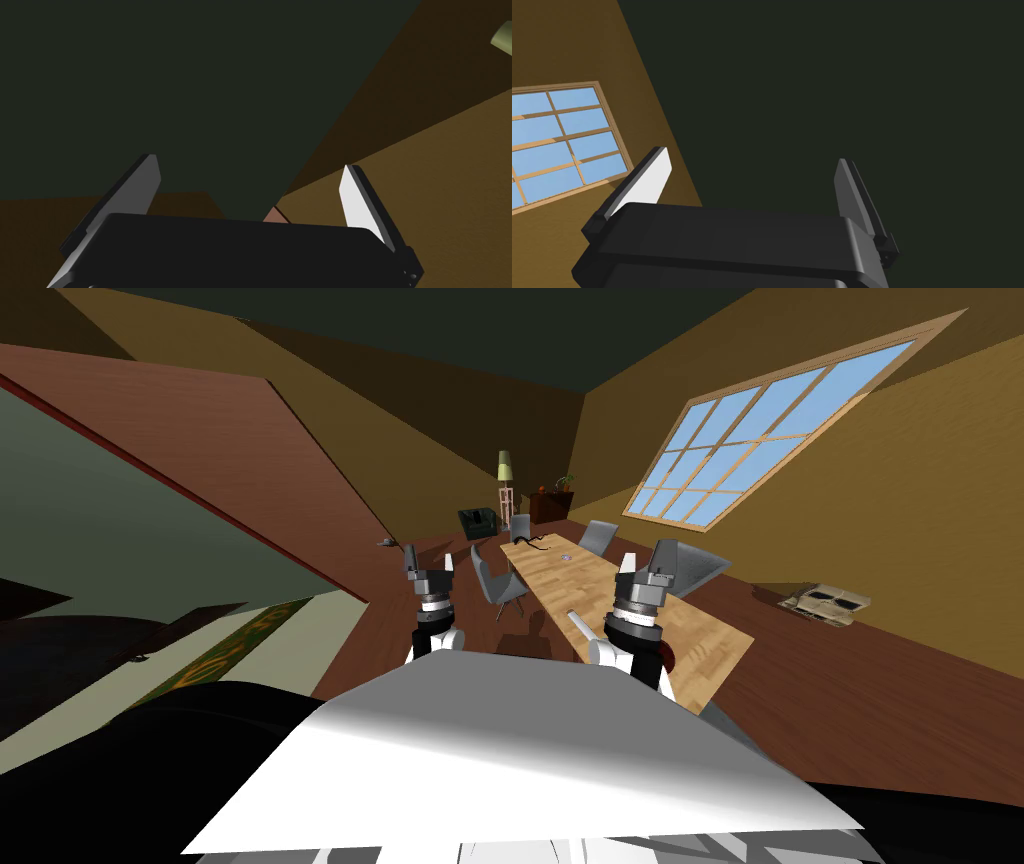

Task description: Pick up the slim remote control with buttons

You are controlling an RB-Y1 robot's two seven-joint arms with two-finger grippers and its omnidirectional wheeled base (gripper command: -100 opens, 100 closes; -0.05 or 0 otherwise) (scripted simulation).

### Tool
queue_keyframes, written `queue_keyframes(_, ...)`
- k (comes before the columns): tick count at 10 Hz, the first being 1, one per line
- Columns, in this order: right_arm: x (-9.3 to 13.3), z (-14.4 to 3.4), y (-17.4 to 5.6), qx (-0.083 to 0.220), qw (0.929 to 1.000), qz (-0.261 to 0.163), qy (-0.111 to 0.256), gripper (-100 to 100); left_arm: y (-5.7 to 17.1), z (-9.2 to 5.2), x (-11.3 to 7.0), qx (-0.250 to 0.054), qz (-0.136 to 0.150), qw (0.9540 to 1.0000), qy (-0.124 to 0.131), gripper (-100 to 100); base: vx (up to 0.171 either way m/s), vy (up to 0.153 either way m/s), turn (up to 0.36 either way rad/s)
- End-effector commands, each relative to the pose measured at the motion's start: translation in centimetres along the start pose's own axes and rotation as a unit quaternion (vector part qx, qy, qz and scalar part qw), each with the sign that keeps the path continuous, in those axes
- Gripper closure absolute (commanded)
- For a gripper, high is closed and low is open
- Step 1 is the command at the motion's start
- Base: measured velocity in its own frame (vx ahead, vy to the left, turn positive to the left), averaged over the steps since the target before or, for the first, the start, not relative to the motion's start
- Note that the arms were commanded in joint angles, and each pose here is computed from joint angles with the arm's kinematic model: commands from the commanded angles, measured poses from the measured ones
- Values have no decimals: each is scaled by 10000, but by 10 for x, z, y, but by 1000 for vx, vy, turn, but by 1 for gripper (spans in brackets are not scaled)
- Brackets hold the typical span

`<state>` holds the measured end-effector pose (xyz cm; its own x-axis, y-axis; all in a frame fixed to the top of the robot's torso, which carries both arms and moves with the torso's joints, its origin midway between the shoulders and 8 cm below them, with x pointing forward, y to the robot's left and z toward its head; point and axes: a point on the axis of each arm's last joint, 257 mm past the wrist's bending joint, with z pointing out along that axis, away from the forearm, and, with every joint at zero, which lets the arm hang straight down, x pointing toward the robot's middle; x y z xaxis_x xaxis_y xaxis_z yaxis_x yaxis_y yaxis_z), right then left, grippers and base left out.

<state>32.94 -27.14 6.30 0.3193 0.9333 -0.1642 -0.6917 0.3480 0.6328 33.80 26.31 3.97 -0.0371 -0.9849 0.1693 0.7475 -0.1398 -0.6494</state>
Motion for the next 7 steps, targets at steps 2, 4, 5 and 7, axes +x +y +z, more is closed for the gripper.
queue_keyframes(2,20,-8,-13,92,9988,-52,470,-100,0,0,0,0,0,10000,0,0,1,38,-9)
queue_keyframes(4,32,-15,-21,154,9968,-89,773,-100,0,0,0,0,0,10000,0,0,-3,52,-11)
queue_keyframes(5,43,-24,-32,262,9947,-86,986,-100,0,0,0,0,-1,10000,0,0,-12,89,-14)
queue_keyframes(7,56,-35,-43,372,9907,-110,1306,-100,0,0,0,0,-1,10000,-1,0,-6,107,-20)
